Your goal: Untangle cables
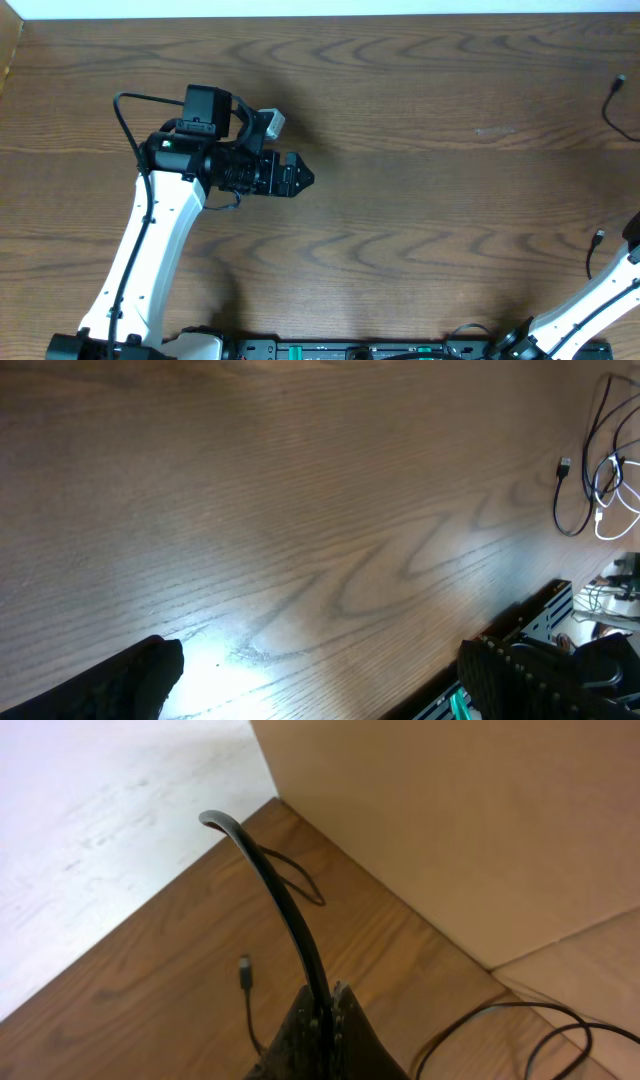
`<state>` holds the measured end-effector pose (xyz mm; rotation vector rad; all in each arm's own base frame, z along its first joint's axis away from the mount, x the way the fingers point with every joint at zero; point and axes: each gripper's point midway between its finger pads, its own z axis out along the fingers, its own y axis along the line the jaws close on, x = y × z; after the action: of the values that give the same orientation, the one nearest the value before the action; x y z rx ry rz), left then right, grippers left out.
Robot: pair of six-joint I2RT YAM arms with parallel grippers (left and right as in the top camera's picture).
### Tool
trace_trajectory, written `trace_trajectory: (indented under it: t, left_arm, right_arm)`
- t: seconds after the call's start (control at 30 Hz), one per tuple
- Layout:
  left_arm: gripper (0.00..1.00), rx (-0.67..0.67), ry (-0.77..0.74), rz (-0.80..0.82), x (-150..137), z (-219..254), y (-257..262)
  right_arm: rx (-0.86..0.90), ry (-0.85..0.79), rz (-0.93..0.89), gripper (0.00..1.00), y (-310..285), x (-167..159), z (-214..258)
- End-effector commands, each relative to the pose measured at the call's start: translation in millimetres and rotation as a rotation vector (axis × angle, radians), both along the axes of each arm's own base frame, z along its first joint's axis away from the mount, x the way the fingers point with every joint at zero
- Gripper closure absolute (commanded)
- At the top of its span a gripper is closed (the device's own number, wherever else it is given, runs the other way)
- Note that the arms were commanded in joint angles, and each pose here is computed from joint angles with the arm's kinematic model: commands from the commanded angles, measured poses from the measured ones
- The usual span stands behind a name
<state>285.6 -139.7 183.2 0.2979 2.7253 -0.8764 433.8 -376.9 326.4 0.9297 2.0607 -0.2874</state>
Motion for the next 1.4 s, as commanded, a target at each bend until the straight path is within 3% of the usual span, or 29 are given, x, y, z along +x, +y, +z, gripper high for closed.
trace_trajectory:
  t: [0.0,0.07,0.33,0.63,0.67,0.73,0.77,1.17,1.37]
  left_arm:
    - [0.06,-0.006,-0.033,-0.053,-2,3,-6]
    - [0.06,-0.005,-0.035,-0.056,-2,3,-7]
    - [0.06,-0.01,-0.04,-0.057,-1,4,-8]
    - [0.06,-0.014,-0.04,-0.058,-1,4,-8]
    - [0.06,-0.016,-0.04,-0.059,-2,5,-8]
    - [0.06,-0.018,-0.039,-0.059,-2,5,-9]
    - [0.06,-0.018,-0.038,-0.06,-2,5,-9]
    - [0.06,-0.011,-0.044,-0.108,-8,4,-22]
    - [0.06,-0.012,-0.095,-0.117,0,7,-23]
  right_arm:
    - [-0.007,0.023,-0.145,0.99,-14,-21,0]
    - [0.008,0.082,-0.275,0.99,-31,-40,-21]
    - [0.06,0.166,-0.394,0.99,-68,-76,-69]
    - [0.096,0.167,-0.382,0.99,-74,-79,-85]
    - [0.097,0.167,-0.378,0.92,-73,-77,-87]
    - [0.098,0.17,-0.371,0.13,-71,-73,-89]
    - [0.1,0.173,-0.366,0.01,-69,-71,-91]
    - [0.158,0.235,-0.285,0.01,-33,-50,-107]
    - [0.176,0.234,-0.267,0.01,-3,-47,-89]
